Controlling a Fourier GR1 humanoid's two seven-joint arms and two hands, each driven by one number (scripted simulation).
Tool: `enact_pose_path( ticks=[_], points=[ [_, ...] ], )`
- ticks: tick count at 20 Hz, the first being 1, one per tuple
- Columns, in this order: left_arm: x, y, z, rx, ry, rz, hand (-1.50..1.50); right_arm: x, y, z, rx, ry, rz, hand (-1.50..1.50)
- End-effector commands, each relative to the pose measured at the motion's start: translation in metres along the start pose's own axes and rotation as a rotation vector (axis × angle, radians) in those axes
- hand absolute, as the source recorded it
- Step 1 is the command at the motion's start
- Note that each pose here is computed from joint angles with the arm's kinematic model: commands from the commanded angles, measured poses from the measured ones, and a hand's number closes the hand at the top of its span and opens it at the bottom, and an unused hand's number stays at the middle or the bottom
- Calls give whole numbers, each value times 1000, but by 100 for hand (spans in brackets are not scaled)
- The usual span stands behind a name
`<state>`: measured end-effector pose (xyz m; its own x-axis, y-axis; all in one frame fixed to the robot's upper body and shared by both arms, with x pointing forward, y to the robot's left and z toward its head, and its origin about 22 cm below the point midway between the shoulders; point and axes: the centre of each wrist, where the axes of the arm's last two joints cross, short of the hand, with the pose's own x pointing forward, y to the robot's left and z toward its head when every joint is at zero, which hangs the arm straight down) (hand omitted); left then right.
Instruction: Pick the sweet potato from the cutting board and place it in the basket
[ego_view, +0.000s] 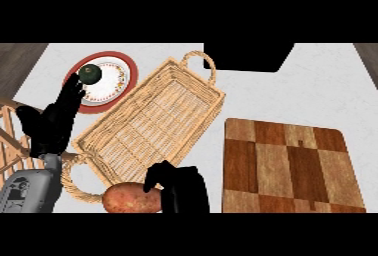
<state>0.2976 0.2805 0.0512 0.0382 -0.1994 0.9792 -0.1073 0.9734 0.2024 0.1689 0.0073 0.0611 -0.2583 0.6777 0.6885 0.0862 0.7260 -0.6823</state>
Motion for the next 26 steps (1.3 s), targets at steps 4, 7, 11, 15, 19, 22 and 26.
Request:
enact_pose_path(
  ticks=[4, 7, 11, 15, 19, 22, 26],
  points=[
    [4, -6, -2, -6, -5, 9, 0, 38, -21, -79, 7, 180, -147, 150],
    [-2, -2, -5, 9, 23, -6, 0, 1, -10, -104, -38, -49, 398, 150],
    [1, 3, -9, 10, 4, -3, 0, 55, 0, -119, -65, -188, 520, 150],
    [-12, -5, 5, -4, 11, 8, 0, 59, 0, -152, -88, -204, 621, 150],
    [-1, -14, -2, -6, 7, 2, 0, 70, 3, -156, -96, -204, 616, 150],
    [0, -8, -3, -11, -7, -6, 0, 64, 5, -165, -74, -176, 634, 150],
    [-4, -11, -13, -4, 4, -9, 0, 61, 10, -158, 18, -109, 692, 150]
  ],
)
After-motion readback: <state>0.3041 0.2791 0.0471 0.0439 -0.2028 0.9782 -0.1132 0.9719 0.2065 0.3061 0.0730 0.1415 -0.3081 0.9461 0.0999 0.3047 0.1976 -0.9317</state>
